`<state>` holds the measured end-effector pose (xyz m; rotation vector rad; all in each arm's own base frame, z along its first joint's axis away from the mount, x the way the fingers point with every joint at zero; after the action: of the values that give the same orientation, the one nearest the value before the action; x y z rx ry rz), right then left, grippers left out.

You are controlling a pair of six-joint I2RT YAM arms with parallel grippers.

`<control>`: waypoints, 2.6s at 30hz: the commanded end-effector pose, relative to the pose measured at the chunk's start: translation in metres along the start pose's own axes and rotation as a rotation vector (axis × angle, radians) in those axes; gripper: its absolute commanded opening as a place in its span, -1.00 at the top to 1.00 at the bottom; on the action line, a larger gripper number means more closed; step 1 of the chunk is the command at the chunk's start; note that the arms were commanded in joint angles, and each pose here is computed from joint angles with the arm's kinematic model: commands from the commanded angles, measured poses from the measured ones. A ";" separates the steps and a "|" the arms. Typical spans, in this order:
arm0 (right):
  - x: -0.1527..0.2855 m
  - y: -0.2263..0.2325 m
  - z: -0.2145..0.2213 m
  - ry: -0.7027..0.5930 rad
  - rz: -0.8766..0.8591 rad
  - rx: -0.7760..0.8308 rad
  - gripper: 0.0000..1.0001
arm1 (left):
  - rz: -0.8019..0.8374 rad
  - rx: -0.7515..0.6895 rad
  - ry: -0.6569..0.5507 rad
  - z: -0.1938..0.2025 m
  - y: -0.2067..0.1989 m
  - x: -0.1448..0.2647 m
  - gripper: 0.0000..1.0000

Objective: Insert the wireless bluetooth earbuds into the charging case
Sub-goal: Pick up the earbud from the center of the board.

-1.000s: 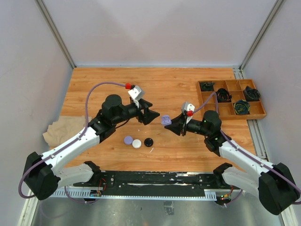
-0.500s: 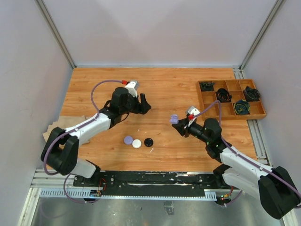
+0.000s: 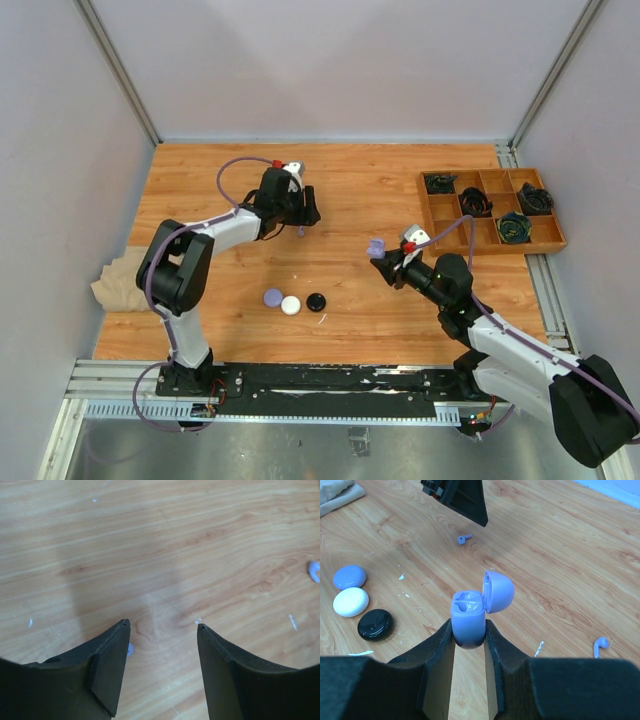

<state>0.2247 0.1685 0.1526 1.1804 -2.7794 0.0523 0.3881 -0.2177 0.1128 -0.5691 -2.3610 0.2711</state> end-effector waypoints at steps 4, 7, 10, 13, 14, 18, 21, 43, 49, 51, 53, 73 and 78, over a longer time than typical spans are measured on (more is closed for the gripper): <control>-0.001 -0.007 -0.005 -0.031 0.034 0.020 0.98 | -0.145 -0.030 0.081 0.005 0.029 -0.024 -0.19; -0.001 -0.007 -0.005 -0.028 0.038 0.021 0.97 | -0.156 -0.031 0.113 0.010 0.031 -0.027 -0.15; -0.001 -0.007 -0.005 -0.027 0.037 0.019 0.97 | -0.126 -0.032 0.151 0.019 0.029 -0.028 -0.13; -0.001 -0.006 -0.005 -0.027 0.032 0.019 0.97 | -0.105 -0.028 0.184 0.030 0.028 -0.028 -0.08; -0.001 -0.006 -0.005 -0.027 0.031 0.019 0.97 | -0.099 -0.027 0.195 0.033 0.028 -0.027 -0.07; -0.001 -0.006 -0.004 -0.024 0.029 0.018 0.97 | -0.044 -0.052 0.232 0.044 0.023 -0.028 -0.07; -0.002 -0.006 -0.004 -0.021 0.027 0.017 0.97 | -0.006 -0.099 0.269 0.050 0.017 -0.030 -0.07; -0.002 -0.006 -0.004 -0.015 0.023 0.019 0.98 | -0.038 -0.203 0.426 0.076 0.010 -0.001 -0.01; -0.003 -0.005 -0.003 -0.009 0.014 0.017 0.98 | -0.049 -0.189 0.397 0.066 0.006 0.008 -0.01; -0.003 -0.005 -0.003 -0.009 0.015 0.017 0.99 | -0.034 -0.186 0.362 0.058 -0.001 0.012 -0.01; -0.003 -0.005 -0.003 -0.008 0.015 0.018 0.98 | -0.039 -0.176 0.329 0.047 -0.005 0.016 -0.02; -0.004 -0.005 -0.001 -0.001 0.014 0.020 0.98 | -0.240 -0.314 0.471 0.030 0.021 -0.003 0.15; -0.005 -0.005 -0.001 0.003 0.011 0.019 0.99 | -0.220 -0.323 0.474 0.028 0.018 -0.006 0.15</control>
<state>0.2261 0.1685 0.1436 1.1603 -2.7506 0.0628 0.3763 -0.2014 0.0749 -0.4230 -1.9881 -0.2871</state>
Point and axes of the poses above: each gripper's point midway between its finger pads, its own x axis back along the fingers, its own y axis along the line the jaws close on, z = x × y, the point moved 5 cm from there along x, back along the fingers, and after that the axes turned 1 degree about -x, right-handed, at the moved point
